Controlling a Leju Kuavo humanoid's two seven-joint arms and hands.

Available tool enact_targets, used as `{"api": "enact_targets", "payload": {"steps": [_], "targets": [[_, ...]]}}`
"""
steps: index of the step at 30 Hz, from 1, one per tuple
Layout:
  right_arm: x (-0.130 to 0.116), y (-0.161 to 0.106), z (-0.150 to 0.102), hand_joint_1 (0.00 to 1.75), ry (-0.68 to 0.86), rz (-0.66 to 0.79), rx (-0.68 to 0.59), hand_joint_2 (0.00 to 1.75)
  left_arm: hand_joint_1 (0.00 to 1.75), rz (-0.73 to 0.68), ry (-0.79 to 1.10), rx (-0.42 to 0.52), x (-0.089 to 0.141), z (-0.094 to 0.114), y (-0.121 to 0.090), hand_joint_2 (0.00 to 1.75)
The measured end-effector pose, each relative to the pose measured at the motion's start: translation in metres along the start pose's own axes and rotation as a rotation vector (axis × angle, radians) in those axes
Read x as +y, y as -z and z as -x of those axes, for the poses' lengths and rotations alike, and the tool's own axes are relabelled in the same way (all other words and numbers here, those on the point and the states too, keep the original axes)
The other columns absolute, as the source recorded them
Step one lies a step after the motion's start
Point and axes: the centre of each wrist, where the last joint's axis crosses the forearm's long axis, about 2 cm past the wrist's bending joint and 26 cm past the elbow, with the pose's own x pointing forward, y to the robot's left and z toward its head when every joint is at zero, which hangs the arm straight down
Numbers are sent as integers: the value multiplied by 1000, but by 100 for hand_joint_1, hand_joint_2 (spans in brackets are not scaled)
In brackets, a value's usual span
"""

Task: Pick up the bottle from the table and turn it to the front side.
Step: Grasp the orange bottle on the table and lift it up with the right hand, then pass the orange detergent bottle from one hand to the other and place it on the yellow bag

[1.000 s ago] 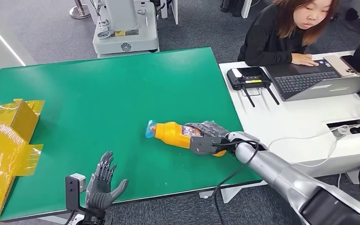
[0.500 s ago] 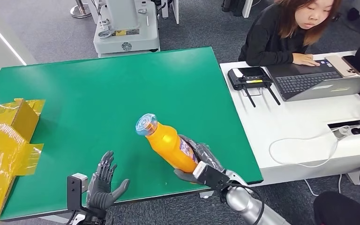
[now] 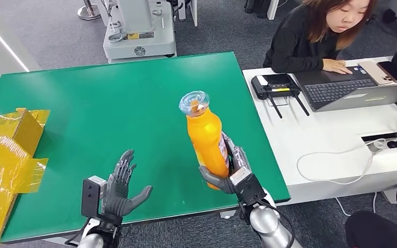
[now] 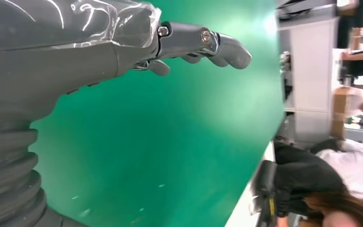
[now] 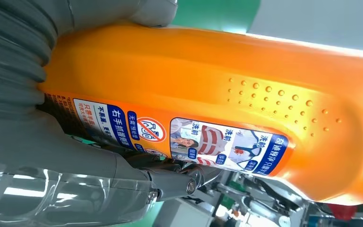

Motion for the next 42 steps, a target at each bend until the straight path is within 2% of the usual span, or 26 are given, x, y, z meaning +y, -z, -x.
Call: {"api": "enact_targets", "payload": {"steps": [9, 16, 24, 30, 36, 42], "targets": [[-7, 48, -26, 175, -34, 57, -69, 175, 0, 59, 46, -130, 0, -31, 49, 175], [-2, 57, -38, 175, -64, -5, -51, 175, 0, 70, 70, -204, 3, -54, 81, 175], [3, 67, -32, 175, -79, -61, -48, 175, 0, 75, 121, -271, 13, -88, 115, 175], [9, 76, -33, 175, -78, -81, -73, 175, 0, 81, 141, -276, 18, -97, 123, 175], [7, 82, -34, 175, -90, -78, -90, 175, 0, 114, 134, -226, 20, -93, 122, 175], [3, 102, -34, 175, -97, -128, -166, 175, 0, 147, 141, -199, 21, -89, 121, 175]]}}
